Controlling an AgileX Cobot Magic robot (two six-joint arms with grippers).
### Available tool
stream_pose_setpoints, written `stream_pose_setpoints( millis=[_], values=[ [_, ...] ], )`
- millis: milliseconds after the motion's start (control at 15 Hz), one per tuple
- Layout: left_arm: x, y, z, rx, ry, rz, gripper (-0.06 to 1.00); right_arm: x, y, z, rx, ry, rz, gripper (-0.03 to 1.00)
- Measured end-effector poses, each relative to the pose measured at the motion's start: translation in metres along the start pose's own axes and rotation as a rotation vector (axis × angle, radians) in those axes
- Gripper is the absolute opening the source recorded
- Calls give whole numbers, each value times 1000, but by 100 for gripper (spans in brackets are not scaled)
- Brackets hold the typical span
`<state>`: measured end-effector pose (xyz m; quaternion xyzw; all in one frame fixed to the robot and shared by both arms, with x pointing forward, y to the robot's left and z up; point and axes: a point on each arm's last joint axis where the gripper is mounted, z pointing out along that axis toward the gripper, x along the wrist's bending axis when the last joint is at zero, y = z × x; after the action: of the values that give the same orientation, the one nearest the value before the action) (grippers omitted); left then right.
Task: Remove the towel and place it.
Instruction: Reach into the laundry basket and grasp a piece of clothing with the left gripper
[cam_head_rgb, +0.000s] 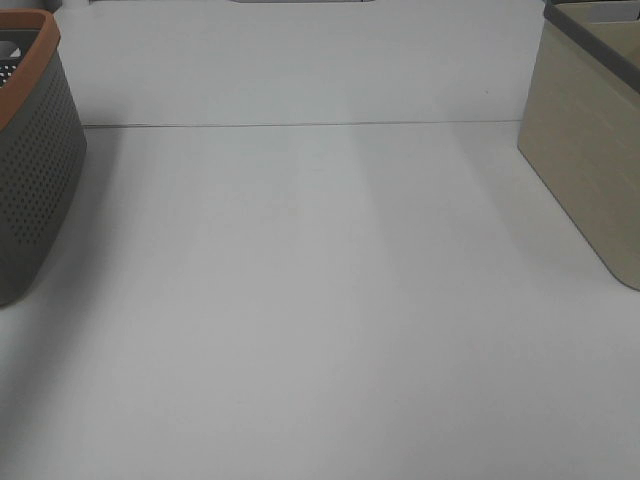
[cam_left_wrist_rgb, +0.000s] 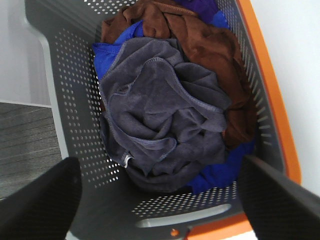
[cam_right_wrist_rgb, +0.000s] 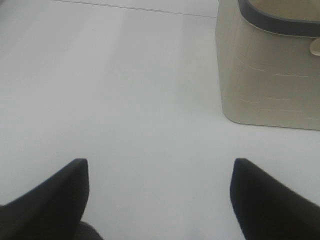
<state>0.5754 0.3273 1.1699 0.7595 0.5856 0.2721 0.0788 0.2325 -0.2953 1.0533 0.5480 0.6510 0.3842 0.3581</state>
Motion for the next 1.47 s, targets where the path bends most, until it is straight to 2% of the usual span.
stream_pose_setpoints(
  millis=[133, 400, 533, 667, 1000, 1200, 1467],
  values=[
    [3, 8, 26, 51, 7, 88, 79, 0, 0, 0, 0, 0, 3, 76],
    [40, 2, 90, 149, -54, 107, 77, -2, 0, 0, 1, -19, 23, 76],
    [54, -5, 115, 128, -115, 89, 76, -2, 0, 0, 2, -25, 31, 76],
    [64, -7, 135, 84, -138, 93, 76, -2, 0, 0, 2, -25, 38, 76],
    [63, -3, 173, 21, -136, 145, 76, -2, 0, 0, 2, -25, 45, 76],
    [58, -8, 209, 54, -160, 158, 76, -4, 0, 0, 3, -41, 41, 76],
    [53, -12, 229, 66, -181, 147, 73, -4, 0, 0, 3, -41, 41, 76]
  ],
)
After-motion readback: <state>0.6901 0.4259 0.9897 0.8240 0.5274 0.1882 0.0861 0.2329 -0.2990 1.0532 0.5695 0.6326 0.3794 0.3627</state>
